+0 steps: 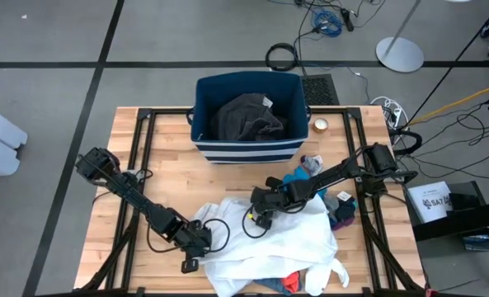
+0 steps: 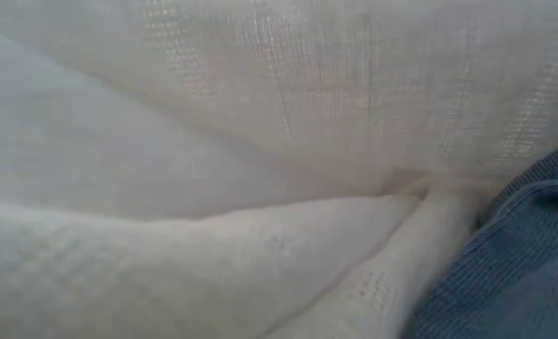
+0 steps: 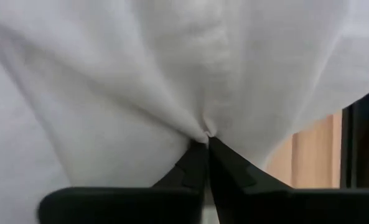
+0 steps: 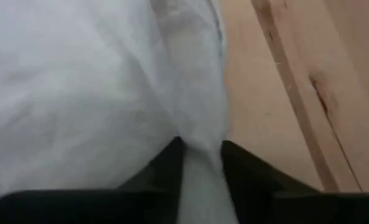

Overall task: Sort clothes
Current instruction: Put the white polo shirt into the blue laundry organizer

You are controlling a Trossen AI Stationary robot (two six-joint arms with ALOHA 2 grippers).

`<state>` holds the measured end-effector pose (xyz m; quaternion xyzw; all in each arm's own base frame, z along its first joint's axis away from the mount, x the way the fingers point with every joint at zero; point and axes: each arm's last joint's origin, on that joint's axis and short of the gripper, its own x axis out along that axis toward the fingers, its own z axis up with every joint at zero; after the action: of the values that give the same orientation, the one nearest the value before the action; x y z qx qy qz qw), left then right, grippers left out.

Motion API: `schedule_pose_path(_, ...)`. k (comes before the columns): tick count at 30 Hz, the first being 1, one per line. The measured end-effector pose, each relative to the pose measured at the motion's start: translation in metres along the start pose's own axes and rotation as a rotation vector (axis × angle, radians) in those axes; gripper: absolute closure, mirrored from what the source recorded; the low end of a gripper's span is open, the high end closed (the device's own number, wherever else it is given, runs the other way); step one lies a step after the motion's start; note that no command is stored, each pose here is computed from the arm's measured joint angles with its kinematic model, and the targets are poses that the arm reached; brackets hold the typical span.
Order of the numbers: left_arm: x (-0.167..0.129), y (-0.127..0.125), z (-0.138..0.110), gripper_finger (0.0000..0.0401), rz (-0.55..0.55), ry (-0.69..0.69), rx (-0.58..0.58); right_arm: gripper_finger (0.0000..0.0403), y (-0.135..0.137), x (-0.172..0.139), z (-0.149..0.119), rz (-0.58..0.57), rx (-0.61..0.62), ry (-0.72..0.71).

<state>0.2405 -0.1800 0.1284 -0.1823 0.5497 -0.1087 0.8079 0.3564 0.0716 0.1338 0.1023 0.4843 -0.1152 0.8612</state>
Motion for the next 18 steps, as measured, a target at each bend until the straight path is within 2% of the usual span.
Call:
schedule_pose_path(2,0.000,-0.001,0.003,0.0364,-0.011,-0.031,0.046,0.0371,0.000,0.000,0.000,-0.003,-0.006,0.004)
schedule_pose_path(4,-0.002,-0.002,0.004,0.0352,-0.019,-0.042,0.076,0.0392,0.000,-0.004,-0.001,-0.006,-0.018,0.012)
schedule_pose_path(8,-0.019,-0.002,0.004,0.0333,-0.012,-0.041,0.089,0.0400,0.002,-0.026,0.000,-0.032,-0.019,-0.010)
schedule_pose_path(13,-0.059,0.003,-0.001,0.0327,0.051,-0.011,0.055,0.0402,0.009,-0.066,-0.007,-0.092,-0.022,-0.032)
schedule_pose_path(18,-0.102,0.004,-0.003,0.0326,0.096,-0.141,0.055,0.0402,0.023,-0.100,-0.020,-0.071,-0.019,-0.049)
